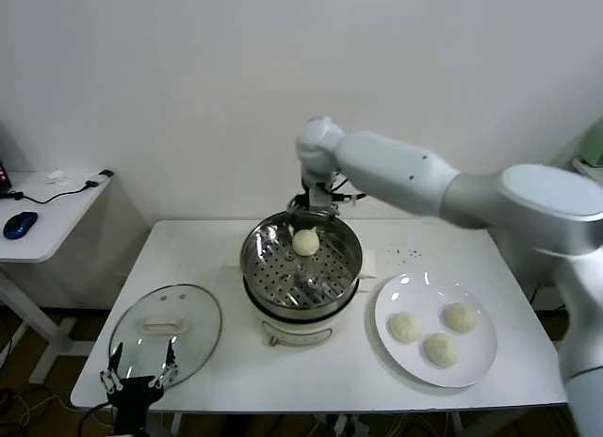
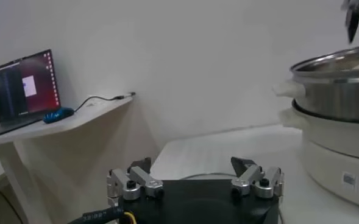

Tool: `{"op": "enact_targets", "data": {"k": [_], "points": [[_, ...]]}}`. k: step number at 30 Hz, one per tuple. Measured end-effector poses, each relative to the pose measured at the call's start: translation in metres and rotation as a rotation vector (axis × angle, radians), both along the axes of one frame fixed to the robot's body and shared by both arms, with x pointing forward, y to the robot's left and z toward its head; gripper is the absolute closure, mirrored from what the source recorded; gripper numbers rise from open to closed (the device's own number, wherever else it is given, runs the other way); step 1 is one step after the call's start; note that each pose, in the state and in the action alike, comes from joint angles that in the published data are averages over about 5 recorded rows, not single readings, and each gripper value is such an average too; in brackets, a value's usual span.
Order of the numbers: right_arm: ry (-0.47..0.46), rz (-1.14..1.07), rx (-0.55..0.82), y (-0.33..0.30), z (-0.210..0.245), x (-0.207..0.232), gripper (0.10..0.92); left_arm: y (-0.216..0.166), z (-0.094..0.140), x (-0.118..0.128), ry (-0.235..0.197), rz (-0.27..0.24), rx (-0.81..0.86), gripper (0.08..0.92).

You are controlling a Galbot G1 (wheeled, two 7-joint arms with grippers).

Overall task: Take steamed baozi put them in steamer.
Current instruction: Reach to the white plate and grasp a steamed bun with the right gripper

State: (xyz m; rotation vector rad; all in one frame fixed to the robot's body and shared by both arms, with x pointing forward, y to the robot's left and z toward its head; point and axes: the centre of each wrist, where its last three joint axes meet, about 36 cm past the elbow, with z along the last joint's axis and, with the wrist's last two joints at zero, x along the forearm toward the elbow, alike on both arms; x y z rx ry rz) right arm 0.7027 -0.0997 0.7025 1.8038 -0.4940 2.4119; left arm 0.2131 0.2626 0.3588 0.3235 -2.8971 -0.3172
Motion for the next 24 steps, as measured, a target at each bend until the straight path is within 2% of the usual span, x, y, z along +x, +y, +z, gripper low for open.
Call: {"op": "enact_targets", "data": {"k": [5, 10, 16, 24], "points": [[0.043, -0.331, 0.142, -0.072, 0.016, -0.018, 0.200, -0.001, 0.003, -0.002, 0.002, -0.008, 0.000, 0.177], [0.123, -0.662, 0.250, -0.136, 0.000, -0.044, 0.200, 0.000, 0.004, -0.006, 0.004, -0.013, 0.004, 0.177], [0.234, -0.957, 0.294, -0.186, -0.042, -0.075, 0.200, 0.000, 0.005, -0.009, 0.005, -0.016, 0.006, 0.177], [0.342, -1.155, 0.266, -0.210, -0.116, -0.102, 0.200, -0.002, 0.005, -0.009, 0.004, -0.019, 0.009, 0.177]]}}
